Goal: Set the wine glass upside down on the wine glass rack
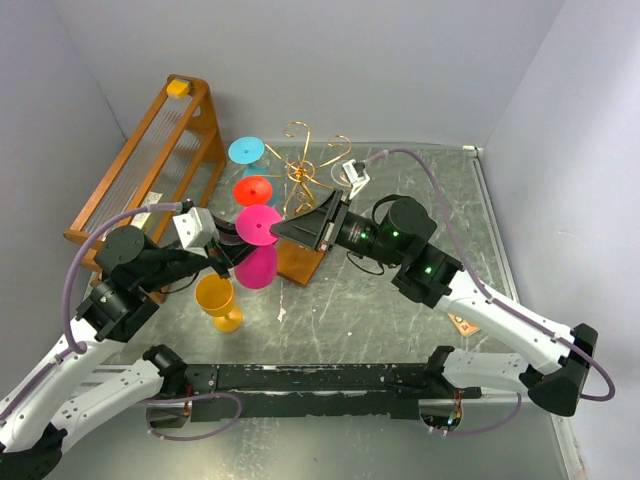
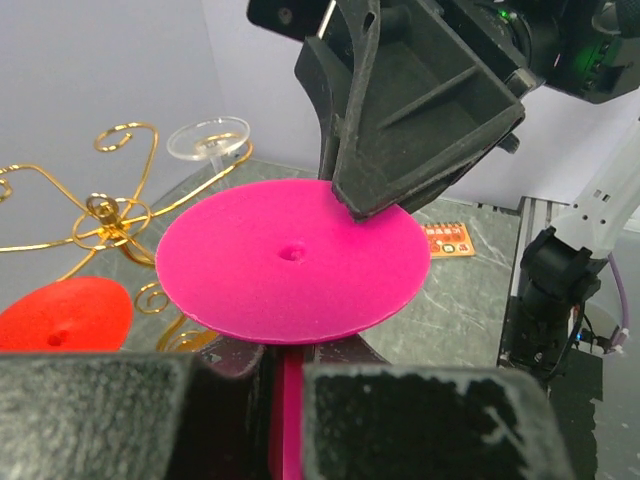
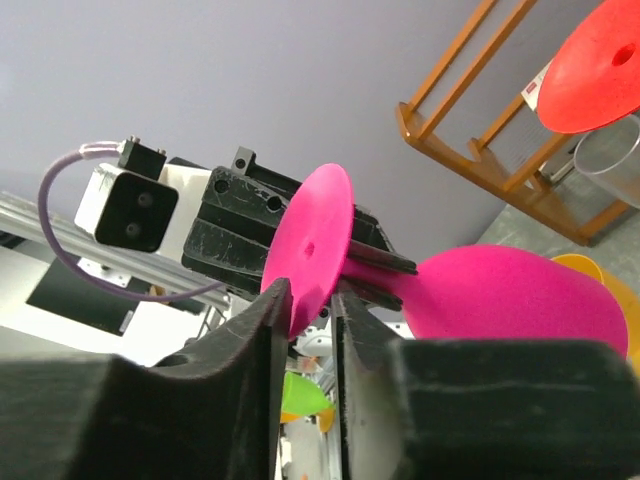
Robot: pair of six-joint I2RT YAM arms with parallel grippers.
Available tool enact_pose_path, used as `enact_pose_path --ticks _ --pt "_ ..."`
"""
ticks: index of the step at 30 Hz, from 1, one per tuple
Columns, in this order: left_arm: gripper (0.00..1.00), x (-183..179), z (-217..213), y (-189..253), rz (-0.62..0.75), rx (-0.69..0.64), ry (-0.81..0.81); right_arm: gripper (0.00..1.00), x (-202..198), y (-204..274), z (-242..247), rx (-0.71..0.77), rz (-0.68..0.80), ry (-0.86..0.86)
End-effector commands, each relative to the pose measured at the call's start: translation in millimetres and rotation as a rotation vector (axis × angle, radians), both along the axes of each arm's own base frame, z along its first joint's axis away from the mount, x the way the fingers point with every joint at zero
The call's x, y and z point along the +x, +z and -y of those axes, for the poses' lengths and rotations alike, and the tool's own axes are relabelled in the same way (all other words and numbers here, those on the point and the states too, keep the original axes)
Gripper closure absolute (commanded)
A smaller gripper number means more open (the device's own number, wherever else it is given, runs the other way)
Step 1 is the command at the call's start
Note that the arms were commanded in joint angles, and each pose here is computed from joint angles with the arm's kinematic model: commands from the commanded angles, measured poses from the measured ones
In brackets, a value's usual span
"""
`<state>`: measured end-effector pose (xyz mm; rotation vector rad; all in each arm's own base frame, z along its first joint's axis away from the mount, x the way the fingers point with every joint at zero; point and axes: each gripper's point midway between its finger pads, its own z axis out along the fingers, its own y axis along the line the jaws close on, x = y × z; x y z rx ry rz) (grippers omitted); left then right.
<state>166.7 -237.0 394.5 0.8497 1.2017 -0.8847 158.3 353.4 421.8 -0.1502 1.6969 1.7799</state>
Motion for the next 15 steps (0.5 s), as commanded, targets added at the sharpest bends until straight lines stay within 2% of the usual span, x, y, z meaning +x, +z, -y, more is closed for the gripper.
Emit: enact_pose_path --ticks 1,3,4,8,12,15 --pt "0.93 -6 5 2 0.025 0.001 -0.048 0.85 -11 0 -7 0.004 -0.073 0.08" --pt "0.93 -6 6 0 0.02 0.009 -0.051 0.98 -12 -2 -7 -0.002 -0.111 0.084" --pt "0.93 -6 5 0 0.019 0.008 -0.049 1.0 -11 -4 -6 -0.009 -0.129 0.076" --pt "0.91 -7 6 -1 0.004 0.008 -0.057 1.0 -7 -9 0 -0.047 -0.198 0.028" --pt "0.72 -8 6 -3 -0.026 0.006 -0.059 1.0 -5 -11 6 -0.082 -0.255 -0.005" --pt "0.5 -7 3 -8 -0.051 0.008 -0.038 1.0 -4 -11 11 -0.104 -0.271 -0.032"
